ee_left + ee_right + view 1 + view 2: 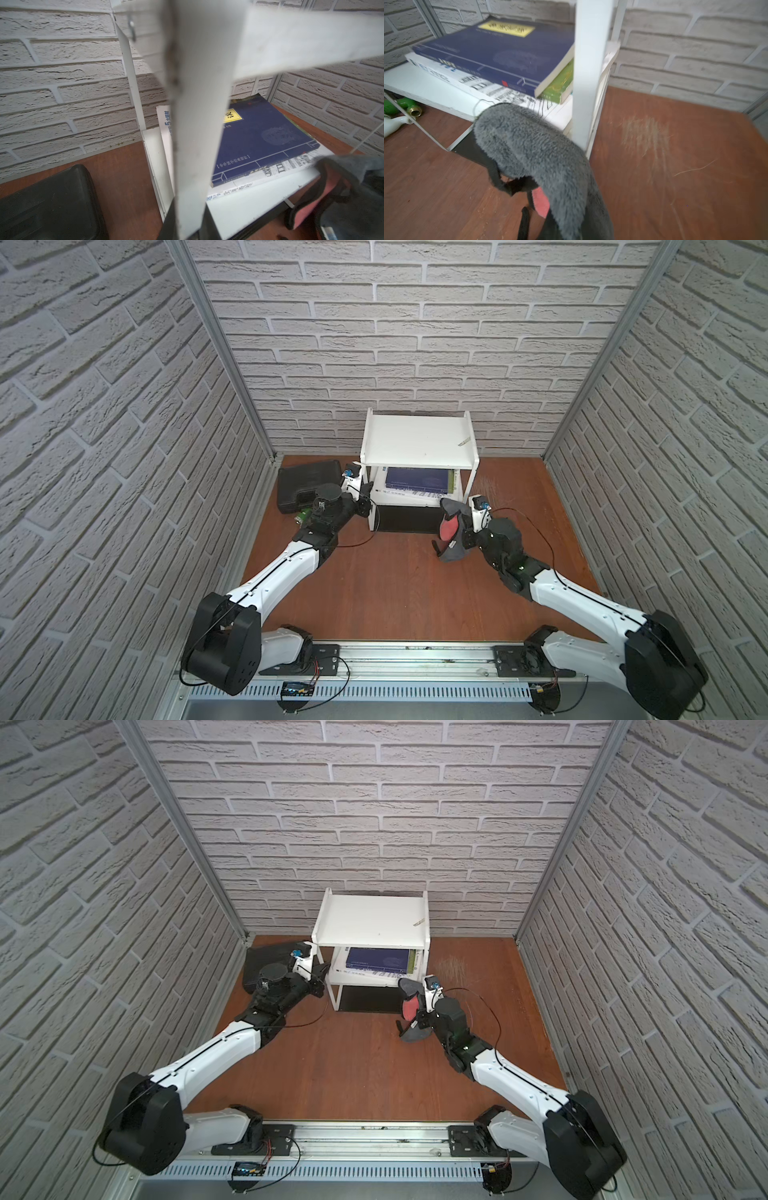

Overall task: Wipe the bookshelf clean with a cloth
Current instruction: Wipe the dust from the shelf.

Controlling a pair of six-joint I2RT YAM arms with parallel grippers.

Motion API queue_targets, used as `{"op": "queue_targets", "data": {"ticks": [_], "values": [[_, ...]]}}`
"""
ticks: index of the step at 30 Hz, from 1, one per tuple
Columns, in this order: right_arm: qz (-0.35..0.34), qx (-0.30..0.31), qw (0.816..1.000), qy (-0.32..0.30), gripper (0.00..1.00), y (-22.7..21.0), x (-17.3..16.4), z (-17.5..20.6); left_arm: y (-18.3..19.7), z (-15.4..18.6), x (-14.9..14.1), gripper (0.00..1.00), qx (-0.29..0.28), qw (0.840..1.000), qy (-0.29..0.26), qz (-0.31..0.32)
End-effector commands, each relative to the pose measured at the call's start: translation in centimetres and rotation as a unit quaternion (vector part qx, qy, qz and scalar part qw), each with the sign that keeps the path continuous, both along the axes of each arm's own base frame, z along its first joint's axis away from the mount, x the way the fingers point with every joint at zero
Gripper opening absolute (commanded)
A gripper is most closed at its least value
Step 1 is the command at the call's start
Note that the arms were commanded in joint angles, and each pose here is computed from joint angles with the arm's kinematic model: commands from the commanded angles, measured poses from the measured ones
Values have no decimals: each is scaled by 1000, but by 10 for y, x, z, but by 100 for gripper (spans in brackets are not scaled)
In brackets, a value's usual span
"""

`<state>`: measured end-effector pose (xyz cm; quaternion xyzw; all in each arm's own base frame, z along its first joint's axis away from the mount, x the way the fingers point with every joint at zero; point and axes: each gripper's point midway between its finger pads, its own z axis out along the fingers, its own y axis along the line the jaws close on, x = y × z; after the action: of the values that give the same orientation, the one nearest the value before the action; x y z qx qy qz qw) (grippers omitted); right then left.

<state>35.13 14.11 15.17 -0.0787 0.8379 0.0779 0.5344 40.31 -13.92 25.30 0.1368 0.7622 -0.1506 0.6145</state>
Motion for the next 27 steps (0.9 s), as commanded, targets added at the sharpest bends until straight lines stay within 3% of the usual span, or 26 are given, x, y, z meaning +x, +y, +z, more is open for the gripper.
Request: {"op": "queue_targets", "data": {"ticks": [1,3,6,10,12,14,16,19,22,25,27], "values": [[-23,65,994,81,3,7,-5,-46,25,-45,11,0,8,996,75,50],[-47,65,993,90,3,-3,-9,-53,23,-44,11,0,7,996,78,47],[-91,107,989,55,3,-29,-1,-18,22,-41,10,0,5,996,76,47],[-220,247,944,25,3,-112,5,22,24,-39,9,0,10,995,80,57],[-252,280,926,-3,2,-142,10,39,24,-41,9,0,10,995,82,58],[-228,295,928,-12,3,-143,30,61,23,-42,9,0,10,995,82,60],[-153,318,935,12,3,-117,55,79,21,-42,10,0,11,995,83,62],[-46,395,917,39,3,-73,86,113,21,-42,9,0,9,994,84,67],[-29,444,893,70,3,-61,99,89,21,-44,9,0,8,994,87,69],[-45,462,876,131,3,-57,104,30,21,-47,9,0,8,993,90,71],[-61,485,854,175,2,-54,107,-9,19,-48,9,0,9,993,94,68]]}}
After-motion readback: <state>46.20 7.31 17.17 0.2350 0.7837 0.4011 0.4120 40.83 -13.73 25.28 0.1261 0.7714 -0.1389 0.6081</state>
